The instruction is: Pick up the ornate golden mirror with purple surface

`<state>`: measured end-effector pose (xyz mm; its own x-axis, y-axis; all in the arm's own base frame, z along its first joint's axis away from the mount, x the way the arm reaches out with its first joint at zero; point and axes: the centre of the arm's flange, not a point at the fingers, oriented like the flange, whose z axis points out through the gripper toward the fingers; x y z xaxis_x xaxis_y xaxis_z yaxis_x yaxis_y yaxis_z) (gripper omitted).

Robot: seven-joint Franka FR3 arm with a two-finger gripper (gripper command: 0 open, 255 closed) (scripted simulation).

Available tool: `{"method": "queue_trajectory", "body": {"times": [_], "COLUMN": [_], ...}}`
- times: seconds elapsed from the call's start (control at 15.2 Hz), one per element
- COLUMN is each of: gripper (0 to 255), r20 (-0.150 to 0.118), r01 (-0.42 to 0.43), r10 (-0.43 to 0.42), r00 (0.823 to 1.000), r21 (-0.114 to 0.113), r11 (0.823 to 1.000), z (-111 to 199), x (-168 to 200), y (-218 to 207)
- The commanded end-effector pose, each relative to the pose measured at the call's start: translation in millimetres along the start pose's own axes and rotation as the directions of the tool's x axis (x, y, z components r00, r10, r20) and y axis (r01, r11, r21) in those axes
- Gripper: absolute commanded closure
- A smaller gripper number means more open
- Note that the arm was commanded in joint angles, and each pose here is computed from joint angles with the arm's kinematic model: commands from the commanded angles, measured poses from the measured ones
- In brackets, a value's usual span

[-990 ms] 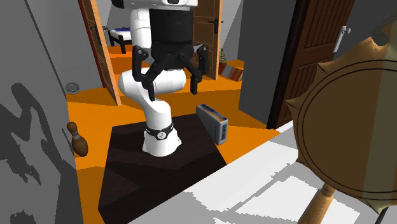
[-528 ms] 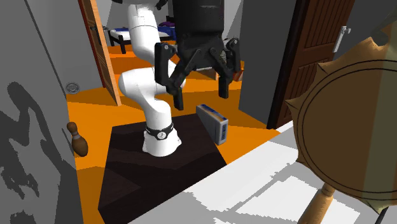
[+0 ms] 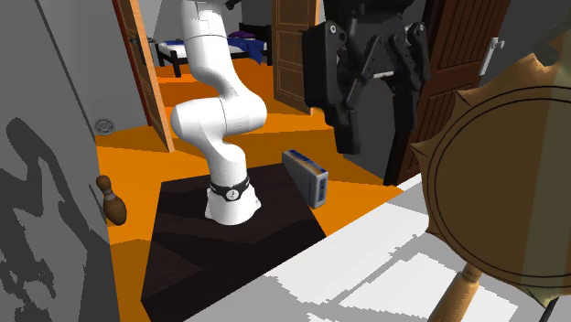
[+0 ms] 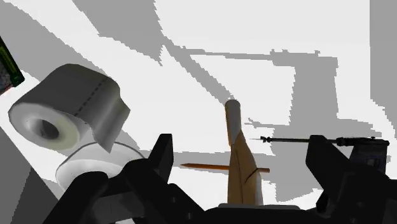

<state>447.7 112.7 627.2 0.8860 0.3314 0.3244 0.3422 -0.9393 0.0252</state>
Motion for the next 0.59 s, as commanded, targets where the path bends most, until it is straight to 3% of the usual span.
{"method": "queue_trajectory", "body": {"times": [0.0, 0.13, 0.53], "gripper": [0, 0, 0], "r20": [-0.049, -0.081, -0.081], "r01": [0.027, 0.045, 0.045], "r10": [-0.027, -0.045, -0.045], "r00": [0.998, 0.996, 0.996], "r21": [0.006, 0.010, 0.010], "r11": [1.000, 0.999, 0.999], "z": [-1, -4, 26], "x": [17, 29, 19], "y": [-5, -11, -11]}}
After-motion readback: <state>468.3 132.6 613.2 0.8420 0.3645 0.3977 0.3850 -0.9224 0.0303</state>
